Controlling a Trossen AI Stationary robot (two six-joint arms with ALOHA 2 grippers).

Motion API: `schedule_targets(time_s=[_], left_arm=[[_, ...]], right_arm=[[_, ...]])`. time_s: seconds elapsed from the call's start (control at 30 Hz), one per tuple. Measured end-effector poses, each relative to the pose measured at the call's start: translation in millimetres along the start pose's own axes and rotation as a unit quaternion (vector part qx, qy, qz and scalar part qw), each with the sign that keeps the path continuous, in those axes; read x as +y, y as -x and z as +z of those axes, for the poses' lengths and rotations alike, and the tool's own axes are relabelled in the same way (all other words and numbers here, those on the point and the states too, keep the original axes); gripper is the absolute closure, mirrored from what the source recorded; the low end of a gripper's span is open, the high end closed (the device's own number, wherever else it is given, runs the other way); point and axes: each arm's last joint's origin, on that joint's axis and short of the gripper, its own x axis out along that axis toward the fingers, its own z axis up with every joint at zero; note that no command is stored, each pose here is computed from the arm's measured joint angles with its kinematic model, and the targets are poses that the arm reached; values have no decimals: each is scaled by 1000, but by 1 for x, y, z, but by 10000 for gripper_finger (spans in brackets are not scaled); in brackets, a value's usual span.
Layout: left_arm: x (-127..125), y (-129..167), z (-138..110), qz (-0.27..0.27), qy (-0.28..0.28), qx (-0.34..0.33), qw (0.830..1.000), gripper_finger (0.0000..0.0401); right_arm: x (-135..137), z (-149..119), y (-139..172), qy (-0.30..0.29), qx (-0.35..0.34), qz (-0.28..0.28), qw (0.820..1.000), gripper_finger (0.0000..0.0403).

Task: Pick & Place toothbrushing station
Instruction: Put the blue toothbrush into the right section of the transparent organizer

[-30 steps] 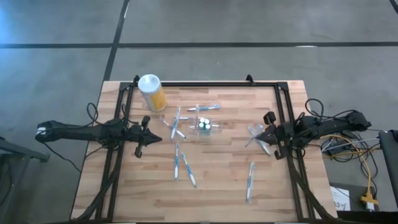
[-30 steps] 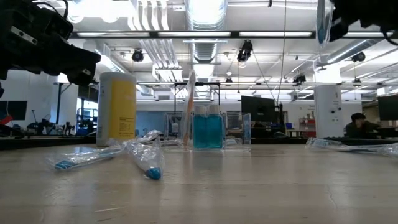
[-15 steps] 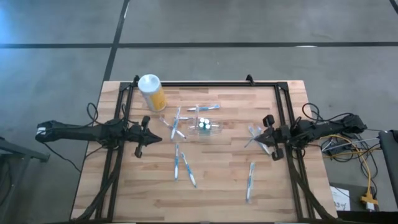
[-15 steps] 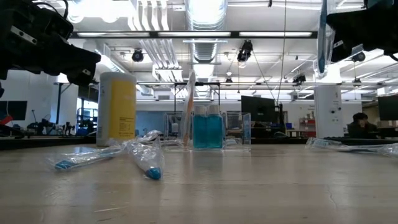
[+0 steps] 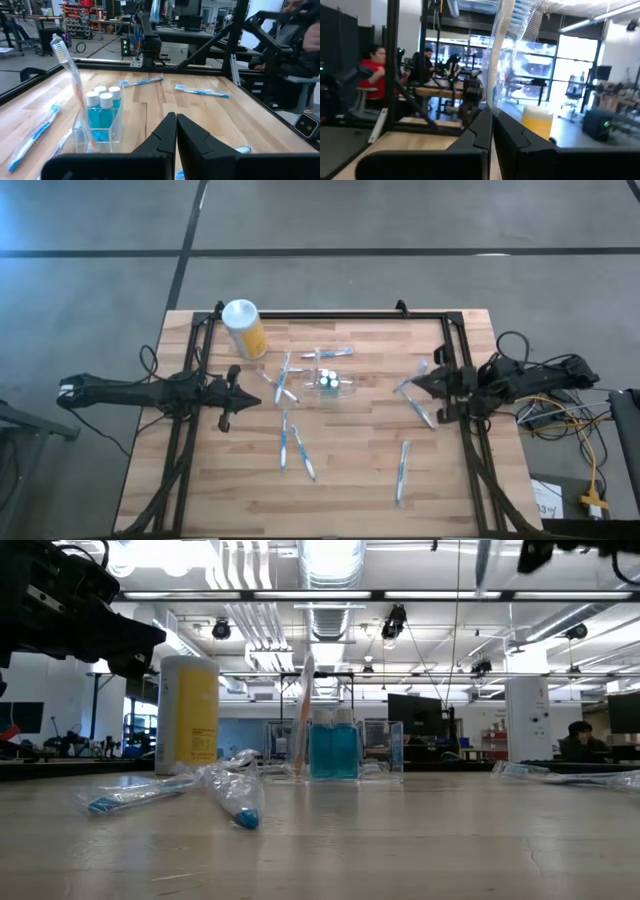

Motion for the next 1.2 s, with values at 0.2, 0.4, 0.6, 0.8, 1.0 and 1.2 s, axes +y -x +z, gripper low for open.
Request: schedule_targets(time_s=[0.2, 0.4, 0.6, 0.8, 1.0, 1.2], left_arm=[[0, 0, 0, 1, 0, 0, 1000, 385], [0, 0, 0, 1, 0, 0, 1000, 385], [0, 0, 0, 1, 0, 0, 1000, 385], [0, 0, 0, 1, 0, 0, 1000, 385], [0, 0, 0, 1, -3, 1, 1000, 385], [0, 0, -1, 1, -3, 4, 1000, 385]], right_arm=[[-3, 44, -38, 51, 3, -27, 998, 394], [-10, 61, -82, 75, 7, 10, 997, 394], [-28, 41, -118, 55, 0, 27, 998, 394], [-46, -13, -129, 26, 24, 19, 999, 394], [-56, -62, -119, 4, 31, -30, 999, 394], [-59, -93, -122, -21, 87, -90, 992, 394]])
